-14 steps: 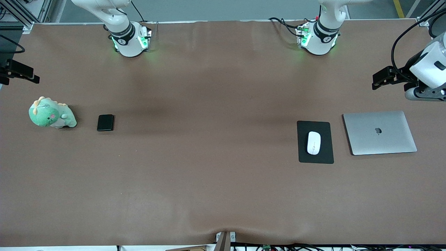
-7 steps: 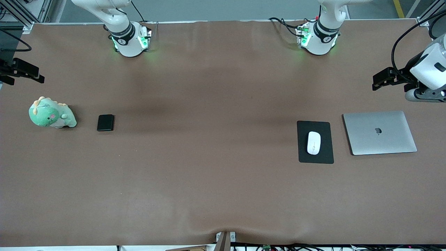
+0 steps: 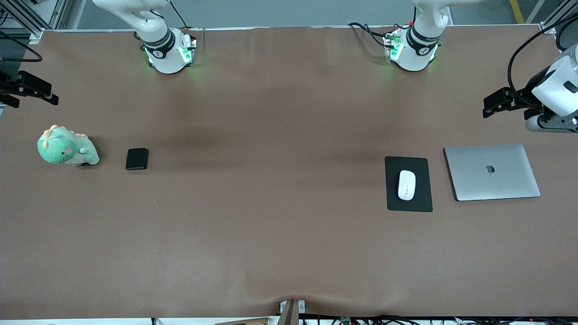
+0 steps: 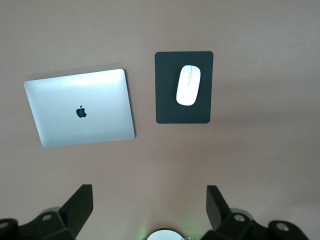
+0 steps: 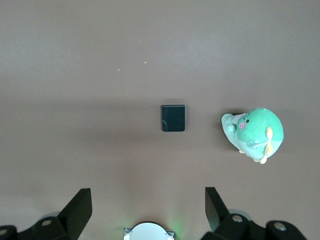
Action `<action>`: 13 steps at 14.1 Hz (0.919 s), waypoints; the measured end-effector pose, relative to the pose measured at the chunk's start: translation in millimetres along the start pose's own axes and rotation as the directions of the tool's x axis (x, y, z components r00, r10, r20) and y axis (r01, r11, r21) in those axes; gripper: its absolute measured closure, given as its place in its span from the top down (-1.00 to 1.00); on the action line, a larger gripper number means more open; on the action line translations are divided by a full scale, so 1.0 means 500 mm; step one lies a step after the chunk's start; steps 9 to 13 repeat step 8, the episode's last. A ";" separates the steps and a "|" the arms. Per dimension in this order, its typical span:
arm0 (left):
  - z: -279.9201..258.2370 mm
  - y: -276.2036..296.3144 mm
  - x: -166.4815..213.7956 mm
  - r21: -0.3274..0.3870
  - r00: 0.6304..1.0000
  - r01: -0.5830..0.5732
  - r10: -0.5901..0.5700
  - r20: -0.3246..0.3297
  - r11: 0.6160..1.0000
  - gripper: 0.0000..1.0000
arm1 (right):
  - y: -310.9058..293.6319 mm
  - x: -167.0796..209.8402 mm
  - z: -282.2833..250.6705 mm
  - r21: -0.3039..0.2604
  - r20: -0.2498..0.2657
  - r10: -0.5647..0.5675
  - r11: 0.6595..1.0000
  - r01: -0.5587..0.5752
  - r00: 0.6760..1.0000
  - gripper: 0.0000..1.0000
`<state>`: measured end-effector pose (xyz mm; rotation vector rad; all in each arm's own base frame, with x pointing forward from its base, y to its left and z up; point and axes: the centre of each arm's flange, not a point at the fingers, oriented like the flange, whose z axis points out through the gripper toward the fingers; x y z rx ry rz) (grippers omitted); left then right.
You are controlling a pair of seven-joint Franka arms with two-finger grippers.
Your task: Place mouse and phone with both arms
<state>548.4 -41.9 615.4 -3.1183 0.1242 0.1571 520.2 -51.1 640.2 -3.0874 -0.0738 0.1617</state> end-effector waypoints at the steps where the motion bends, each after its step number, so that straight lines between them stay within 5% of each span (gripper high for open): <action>1: 0.000 0.000 0.000 0.000 1.000 0.000 0.000 -0.002 1.000 1.00 | -0.002 0.000 0.000 0.000 0.000 -0.002 1.000 0.002 1.000 1.00; 13: -0.001 0.000 0.001 0.000 1.000 0.000 0.000 -0.005 1.000 1.00 | 0.002 0.000 0.000 -0.019 0.003 0.000 1.000 0.000 1.000 1.00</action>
